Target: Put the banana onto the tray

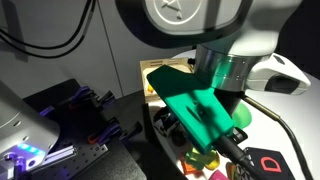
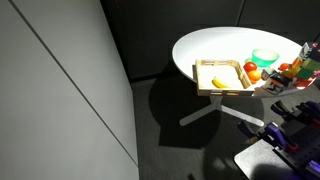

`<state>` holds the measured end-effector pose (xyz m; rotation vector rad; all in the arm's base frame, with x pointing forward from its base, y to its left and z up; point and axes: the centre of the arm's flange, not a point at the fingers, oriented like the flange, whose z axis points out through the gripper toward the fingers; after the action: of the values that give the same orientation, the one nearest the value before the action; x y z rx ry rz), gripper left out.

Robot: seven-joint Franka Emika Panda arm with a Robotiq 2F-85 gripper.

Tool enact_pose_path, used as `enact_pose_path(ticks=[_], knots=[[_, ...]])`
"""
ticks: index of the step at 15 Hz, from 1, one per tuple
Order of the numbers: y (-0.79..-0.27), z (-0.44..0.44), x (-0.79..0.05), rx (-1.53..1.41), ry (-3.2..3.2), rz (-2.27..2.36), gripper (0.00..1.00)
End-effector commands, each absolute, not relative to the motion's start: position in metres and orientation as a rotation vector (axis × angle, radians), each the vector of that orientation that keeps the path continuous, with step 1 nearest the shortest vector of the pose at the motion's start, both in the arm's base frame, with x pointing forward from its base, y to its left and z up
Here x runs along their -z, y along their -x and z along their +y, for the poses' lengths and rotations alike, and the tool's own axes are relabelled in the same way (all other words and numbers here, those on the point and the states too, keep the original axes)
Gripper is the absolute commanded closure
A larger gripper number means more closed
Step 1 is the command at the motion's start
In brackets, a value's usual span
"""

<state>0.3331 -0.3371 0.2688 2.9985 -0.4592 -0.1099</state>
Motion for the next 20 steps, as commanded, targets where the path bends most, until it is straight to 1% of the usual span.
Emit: enact_pose_path(ticks=[1, 3, 4, 5, 6, 7, 9, 10, 20], knots=[[-0.334, -0.348, -0.269, 0.088, -2.997, -0.466, 0.66], [-0.333, -0.348, -0.269, 0.09, -2.998, -0.466, 0.66], [-0.333, -0.349, -0.269, 0.091, -2.998, -0.468, 0.59], [-0.333, -0.349, -0.269, 0.092, -2.998, -0.469, 0.31], [-0.333, -0.349, -0.269, 0.09, -2.998, -0.47, 0.17], [-0.333, -0.349, -0.269, 0.089, -2.998, -0.47, 0.14], [-0.332, -0.349, -0.271, 0.085, -2.999, -0.47, 0.01], [-0.332, -0.349, -0.271, 0.083, -3.0, -0.471, 0.0], [-0.337, -0.347, -0.293, 0.006, -3.063, -0.542, 0.0]])
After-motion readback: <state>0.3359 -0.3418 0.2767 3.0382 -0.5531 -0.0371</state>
